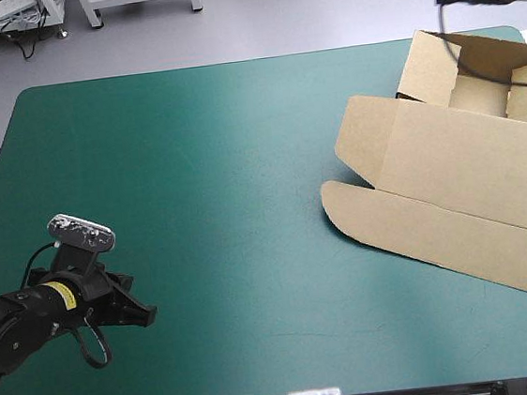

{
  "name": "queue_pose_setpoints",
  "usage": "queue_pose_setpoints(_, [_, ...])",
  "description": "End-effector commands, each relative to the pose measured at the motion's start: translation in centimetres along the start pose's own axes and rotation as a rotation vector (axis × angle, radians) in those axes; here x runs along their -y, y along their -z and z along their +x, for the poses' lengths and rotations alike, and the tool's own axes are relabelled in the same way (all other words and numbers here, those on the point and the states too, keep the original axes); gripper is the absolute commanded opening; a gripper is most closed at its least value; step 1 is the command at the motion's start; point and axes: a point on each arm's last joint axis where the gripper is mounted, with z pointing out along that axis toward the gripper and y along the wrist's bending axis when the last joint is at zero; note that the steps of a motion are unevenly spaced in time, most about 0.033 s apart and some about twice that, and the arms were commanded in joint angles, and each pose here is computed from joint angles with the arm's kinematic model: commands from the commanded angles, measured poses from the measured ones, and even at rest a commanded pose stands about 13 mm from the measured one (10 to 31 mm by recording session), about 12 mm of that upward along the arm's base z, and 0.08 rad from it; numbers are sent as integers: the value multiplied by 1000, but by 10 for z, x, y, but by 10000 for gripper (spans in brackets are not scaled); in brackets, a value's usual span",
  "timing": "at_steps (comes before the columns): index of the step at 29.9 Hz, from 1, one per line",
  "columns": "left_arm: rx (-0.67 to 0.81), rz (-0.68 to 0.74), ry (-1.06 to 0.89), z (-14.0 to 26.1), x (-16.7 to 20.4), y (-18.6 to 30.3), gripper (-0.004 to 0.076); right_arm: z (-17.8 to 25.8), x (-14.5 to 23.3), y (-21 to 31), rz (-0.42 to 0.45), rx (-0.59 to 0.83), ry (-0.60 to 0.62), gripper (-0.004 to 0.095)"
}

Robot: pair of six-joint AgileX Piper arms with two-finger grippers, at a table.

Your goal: Fold the box

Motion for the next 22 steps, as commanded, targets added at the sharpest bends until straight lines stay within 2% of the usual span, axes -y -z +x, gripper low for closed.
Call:
queue_pose_setpoints(1, [79, 3, 8, -7, 0, 8, -3, 6, -54, 8, -72, -42, 138, -17])
queue_pose_setpoints(7, [79, 3, 8, -7, 0, 8, -3, 71, -98, -10, -90, -329, 230, -18])
queue_pose_setpoints(11, [79, 10, 12, -7, 1, 8, -3, 116, -105, -2, -114, -452, 165, -17])
queue_pose_setpoints(15, [69, 11, 12, -6, 1, 8, -7, 160, -105, 17, -81, -537, 125, -17])
queue_pose_setpoints(22, [67, 12, 9, -6, 1, 8, -9, 228, -111, 58, -45, -471, 80, -17])
